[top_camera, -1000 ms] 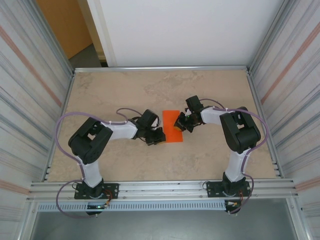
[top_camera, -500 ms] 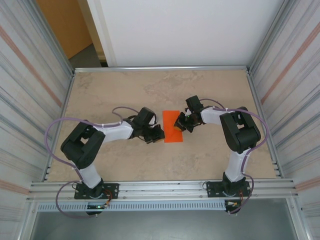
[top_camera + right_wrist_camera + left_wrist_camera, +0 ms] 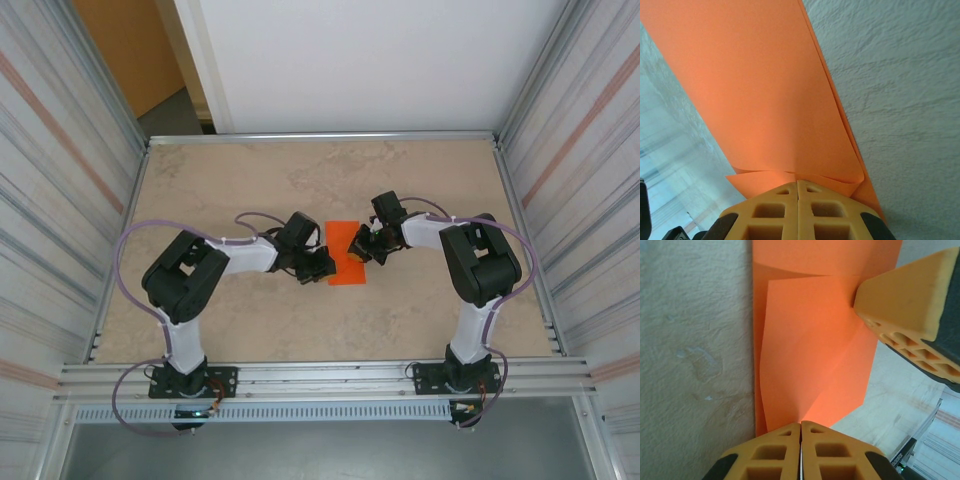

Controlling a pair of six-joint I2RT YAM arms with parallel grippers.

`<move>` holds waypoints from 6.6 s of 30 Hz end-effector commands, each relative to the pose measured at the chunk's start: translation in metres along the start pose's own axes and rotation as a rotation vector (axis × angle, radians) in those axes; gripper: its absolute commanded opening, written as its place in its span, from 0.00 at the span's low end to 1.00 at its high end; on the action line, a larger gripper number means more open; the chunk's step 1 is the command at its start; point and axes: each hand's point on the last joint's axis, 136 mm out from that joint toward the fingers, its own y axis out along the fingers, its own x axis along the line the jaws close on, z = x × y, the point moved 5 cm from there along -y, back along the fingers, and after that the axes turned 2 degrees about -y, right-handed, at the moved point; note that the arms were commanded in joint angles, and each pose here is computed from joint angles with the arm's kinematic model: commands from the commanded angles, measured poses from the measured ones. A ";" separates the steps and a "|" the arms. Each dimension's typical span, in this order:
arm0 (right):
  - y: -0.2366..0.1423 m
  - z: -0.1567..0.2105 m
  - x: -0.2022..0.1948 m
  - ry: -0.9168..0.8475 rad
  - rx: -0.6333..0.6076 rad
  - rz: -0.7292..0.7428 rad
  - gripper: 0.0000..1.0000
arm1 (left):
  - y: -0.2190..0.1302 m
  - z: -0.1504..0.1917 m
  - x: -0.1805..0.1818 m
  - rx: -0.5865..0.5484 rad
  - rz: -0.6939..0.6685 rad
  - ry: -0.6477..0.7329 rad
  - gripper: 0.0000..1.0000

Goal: Fold a paper plane with a square sheet of paper (pick it up from the middle)
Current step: Fold the triangle a second time at the center of the table, then pick up the paper from the center of the table.

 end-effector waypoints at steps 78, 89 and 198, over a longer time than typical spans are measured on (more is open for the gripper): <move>-0.007 -0.022 -0.028 -0.236 -0.061 0.000 0.00 | 0.001 0.025 0.061 0.118 -0.186 -0.152 0.00; -0.056 -0.019 0.007 -0.297 -0.170 -0.062 0.00 | -0.021 -0.007 -0.014 0.050 0.017 0.012 0.02; -0.024 0.020 0.002 -0.024 -0.061 -0.107 0.37 | 0.003 -0.047 0.024 -0.035 -0.036 -0.122 0.17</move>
